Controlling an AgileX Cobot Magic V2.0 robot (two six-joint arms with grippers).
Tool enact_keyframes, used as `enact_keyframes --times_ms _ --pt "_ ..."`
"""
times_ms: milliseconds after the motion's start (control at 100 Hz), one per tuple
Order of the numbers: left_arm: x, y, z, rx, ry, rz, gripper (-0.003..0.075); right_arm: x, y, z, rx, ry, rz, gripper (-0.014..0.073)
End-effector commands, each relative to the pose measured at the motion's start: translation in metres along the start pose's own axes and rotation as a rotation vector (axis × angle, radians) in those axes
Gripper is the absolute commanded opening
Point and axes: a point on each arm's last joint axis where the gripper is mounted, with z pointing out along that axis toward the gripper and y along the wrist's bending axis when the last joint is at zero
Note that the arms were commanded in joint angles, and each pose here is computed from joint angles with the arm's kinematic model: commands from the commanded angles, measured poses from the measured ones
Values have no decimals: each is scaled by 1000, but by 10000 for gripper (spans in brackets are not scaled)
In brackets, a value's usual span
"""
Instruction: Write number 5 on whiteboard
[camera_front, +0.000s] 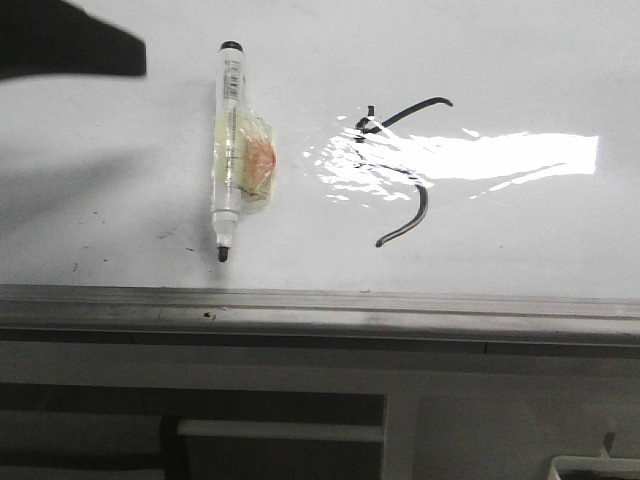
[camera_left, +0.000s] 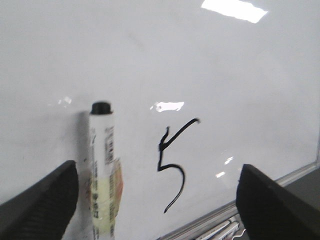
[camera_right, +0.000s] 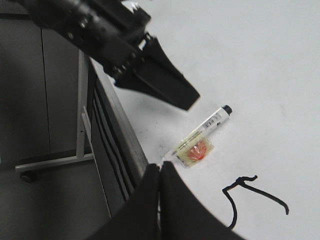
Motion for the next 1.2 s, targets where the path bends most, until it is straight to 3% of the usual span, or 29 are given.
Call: enact_keyframes --times_ms 0,100,170,300,340,580,1190 --pt "-23 -11 -33 49 -151 113 519 -14 -5 -8 37 -91 -1 -54" --pt "-27 -15 -66 81 -225 293 426 -10 -4 -21 36 -88 -2 -50" --pt "-21 -13 -88 84 -234 420 317 -4 -4 -34 58 -108 4 -50" --pt "-2 -5 -119 63 -172 567 29 20 -3 -60 158 -144 38 -42" --pt "5 -1 -126 52 -158 590 -19 27 -2 -69 187 -151 29 -42" --pt "29 10 -143 43 -185 584 -20 66 11 -99 253 -159 -7 -43" --pt "39 14 -140 55 -140 554 -20 69 13 -108 264 -185 -6 -43"
